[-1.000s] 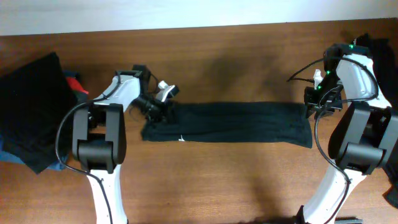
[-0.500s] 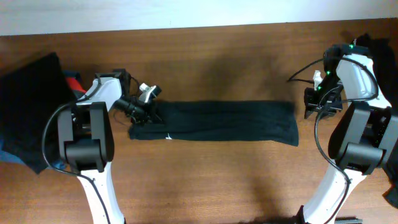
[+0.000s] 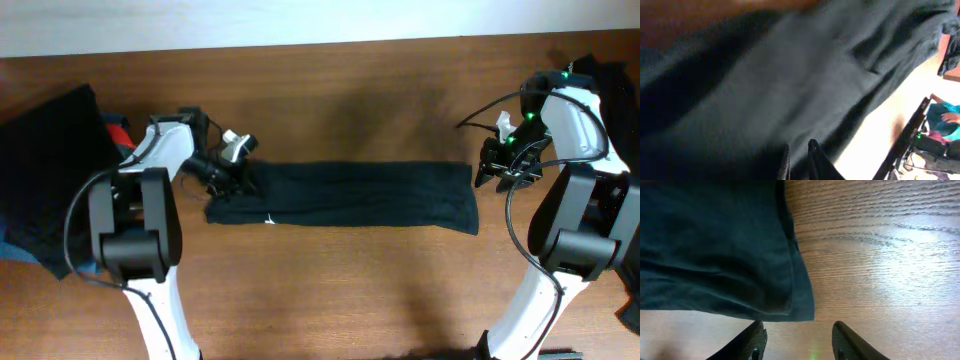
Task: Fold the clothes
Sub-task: 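Grasp the black shirt's right end with the right gripper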
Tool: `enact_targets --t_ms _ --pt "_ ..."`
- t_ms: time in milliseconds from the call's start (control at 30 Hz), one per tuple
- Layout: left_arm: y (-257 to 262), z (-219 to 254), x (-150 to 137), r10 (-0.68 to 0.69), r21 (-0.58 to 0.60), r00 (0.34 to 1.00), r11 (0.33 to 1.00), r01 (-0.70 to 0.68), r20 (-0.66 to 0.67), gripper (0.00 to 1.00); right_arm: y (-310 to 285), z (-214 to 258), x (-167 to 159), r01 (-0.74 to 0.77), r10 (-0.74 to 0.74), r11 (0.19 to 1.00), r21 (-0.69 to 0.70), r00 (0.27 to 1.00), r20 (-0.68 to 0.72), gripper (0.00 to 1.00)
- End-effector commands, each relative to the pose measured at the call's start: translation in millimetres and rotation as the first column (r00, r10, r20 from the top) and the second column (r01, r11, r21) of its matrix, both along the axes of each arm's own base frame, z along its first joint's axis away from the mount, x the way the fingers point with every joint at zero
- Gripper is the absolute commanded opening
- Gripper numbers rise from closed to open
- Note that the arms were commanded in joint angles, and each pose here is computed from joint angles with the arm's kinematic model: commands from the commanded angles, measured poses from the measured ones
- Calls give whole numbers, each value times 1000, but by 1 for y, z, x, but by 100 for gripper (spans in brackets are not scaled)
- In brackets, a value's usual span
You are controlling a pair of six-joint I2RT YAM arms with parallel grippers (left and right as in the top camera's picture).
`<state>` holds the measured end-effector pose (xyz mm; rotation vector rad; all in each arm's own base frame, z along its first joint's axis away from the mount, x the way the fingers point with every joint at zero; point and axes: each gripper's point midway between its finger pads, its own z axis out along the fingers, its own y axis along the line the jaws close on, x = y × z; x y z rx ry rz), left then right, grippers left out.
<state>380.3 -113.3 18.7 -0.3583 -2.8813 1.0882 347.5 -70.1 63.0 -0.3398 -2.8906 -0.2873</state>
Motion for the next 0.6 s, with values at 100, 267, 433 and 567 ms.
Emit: enact_targets --t_ms 100,267,433,567 --pt "4 61 7 -3 20 987 1000 0 158 16 3 4 5 3 -4 999 34 999 39 53" --pt "25 62 9 -26 168 980 986 -8 197 18 17 8 14 4 -16 991 134 996 88 58" --pt "28 60 9 -26 188 980 982 -11 196 19 11 1 11 46 -61 985 165 994 87 63" --pt "28 61 10 -26 188 980 982 -12 199 19 11 -16 4 53 -66 984 170 995 72 71"
